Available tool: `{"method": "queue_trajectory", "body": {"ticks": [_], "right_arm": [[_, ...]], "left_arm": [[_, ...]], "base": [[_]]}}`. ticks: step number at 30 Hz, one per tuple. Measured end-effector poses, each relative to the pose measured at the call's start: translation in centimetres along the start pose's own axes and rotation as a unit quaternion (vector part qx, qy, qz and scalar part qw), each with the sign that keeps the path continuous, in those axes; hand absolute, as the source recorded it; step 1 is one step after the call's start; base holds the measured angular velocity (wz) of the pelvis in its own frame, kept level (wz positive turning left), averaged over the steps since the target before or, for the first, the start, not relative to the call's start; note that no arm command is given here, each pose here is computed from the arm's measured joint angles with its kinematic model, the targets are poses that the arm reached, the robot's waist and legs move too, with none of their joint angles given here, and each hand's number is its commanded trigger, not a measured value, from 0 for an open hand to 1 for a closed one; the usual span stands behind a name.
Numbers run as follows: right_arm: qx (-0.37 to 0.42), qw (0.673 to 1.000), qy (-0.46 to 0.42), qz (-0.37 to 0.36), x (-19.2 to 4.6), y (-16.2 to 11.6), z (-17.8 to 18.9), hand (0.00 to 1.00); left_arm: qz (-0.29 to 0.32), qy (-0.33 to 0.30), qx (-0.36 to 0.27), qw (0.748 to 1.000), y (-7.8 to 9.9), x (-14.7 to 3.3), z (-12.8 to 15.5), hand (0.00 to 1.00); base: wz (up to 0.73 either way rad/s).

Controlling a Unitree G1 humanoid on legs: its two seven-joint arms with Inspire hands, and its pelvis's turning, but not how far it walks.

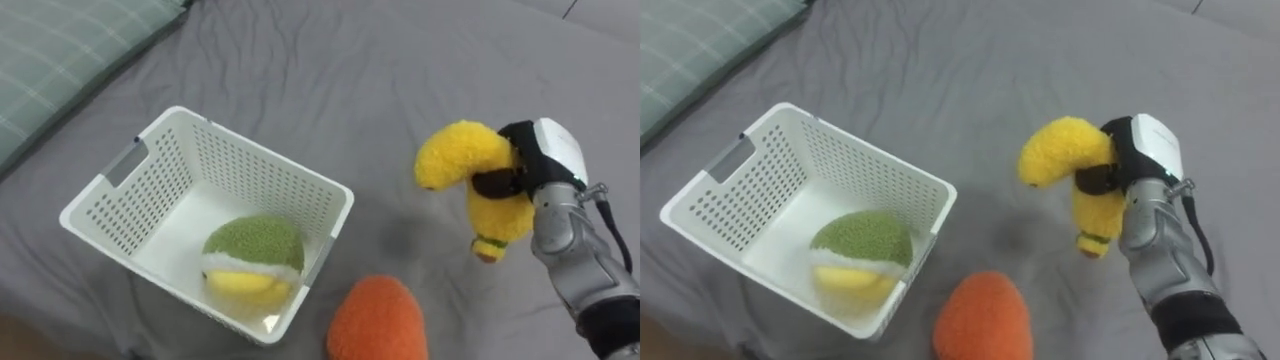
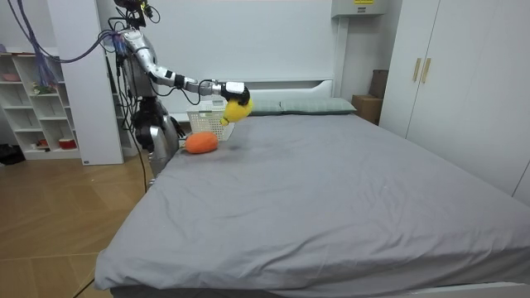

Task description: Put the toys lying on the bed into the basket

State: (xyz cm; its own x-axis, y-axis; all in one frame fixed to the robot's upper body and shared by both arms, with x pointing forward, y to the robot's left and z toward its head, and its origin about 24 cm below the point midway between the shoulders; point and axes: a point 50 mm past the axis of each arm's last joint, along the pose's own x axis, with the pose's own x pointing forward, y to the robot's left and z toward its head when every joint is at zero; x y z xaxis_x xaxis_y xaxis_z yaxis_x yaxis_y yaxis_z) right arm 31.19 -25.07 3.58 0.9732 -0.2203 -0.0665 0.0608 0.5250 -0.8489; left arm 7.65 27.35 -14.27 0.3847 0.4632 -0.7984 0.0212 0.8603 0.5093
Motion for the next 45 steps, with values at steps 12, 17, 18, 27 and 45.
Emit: {"method": "queue_trajectory", "body": {"ticks": [12,17,18,27,45], "right_arm": [[0.001,0.994,-0.105,-0.026,-0.9,-1.8,5.0,1.0],[0.024,0.991,-0.13,-0.015,-1.3,-1.4,6.8,1.0],[0.028,0.99,-0.139,-0.009,-1.4,-1.5,7.3,1.0],[0.01,0.976,-0.219,0.015,-2.8,-2.2,11.4,1.0],[0.036,0.942,-0.302,0.143,-6.0,1.7,16.7,1.0]], "left_arm": [[0.003,0.028,-0.006,1.0,-0.3,-0.2,-1.0,0.0],[0.012,0.029,-0.002,1.0,-0.3,-0.2,-1.0,0.0],[0.012,0.029,-0.002,1.0,-0.4,-0.3,-1.0,0.0],[0.01,0.012,-0.011,1.0,-1.0,-0.3,0.0,0.0],[-0.013,-0.017,-0.01,1.0,-2.1,-0.1,2.5,0.0]], "base": [[-0.07],[-0.01],[-0.05],[-0.07],[0.0]]}}
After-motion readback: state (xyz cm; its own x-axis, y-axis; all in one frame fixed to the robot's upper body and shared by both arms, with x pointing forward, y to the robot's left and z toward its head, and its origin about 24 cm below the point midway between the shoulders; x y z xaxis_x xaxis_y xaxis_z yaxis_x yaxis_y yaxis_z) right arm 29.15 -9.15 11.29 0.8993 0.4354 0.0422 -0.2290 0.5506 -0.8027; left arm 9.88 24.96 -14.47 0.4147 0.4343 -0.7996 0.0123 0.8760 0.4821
